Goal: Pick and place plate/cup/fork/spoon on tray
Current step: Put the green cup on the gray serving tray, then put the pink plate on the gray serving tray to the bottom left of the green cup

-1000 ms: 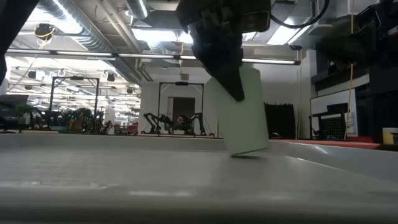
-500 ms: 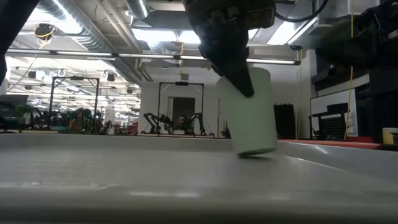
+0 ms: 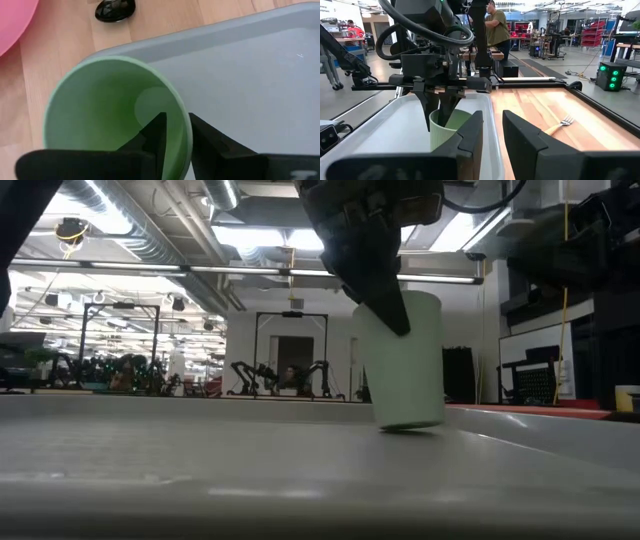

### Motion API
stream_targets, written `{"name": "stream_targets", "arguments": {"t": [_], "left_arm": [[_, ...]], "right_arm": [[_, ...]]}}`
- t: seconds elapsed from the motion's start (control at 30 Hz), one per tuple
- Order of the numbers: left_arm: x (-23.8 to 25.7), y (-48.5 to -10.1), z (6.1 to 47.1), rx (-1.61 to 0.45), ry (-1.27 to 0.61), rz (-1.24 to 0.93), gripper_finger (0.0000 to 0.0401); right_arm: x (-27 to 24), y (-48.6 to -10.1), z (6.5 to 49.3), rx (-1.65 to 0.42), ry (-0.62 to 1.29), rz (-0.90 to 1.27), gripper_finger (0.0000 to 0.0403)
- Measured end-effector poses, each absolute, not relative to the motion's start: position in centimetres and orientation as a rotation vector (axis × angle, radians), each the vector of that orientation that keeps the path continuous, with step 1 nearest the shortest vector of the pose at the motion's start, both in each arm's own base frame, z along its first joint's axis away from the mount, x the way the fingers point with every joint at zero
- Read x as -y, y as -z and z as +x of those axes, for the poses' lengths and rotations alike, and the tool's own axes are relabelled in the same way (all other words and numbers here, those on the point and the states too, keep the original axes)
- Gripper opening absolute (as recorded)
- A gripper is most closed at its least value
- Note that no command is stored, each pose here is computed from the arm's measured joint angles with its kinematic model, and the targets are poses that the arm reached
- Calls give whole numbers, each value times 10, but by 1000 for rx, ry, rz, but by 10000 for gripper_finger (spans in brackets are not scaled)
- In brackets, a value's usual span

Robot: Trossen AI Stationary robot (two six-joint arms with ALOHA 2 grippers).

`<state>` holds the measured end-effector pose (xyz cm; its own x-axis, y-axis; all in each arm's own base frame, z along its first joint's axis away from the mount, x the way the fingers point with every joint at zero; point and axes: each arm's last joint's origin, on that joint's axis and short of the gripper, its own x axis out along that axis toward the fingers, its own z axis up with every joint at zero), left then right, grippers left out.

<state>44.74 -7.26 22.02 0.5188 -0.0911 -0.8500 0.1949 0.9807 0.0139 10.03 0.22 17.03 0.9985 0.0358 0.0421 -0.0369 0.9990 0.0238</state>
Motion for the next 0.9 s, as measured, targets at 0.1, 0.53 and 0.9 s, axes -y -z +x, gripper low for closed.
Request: {"name": "stream_targets", "arguments": {"t": [0.1, 0.53, 0.9], "left_arm": [[73, -220, 447, -1011, 164, 110, 67], [88, -258, 450, -949, 157, 148, 68], [83, -313, 415, -1204, -82, 365, 69]], "right_arm": [[-2, -170, 100, 42, -36, 25, 80], [-2, -170, 100, 41, -36, 25, 80], [-2, -170, 100, 41, -36, 25, 80]]}}
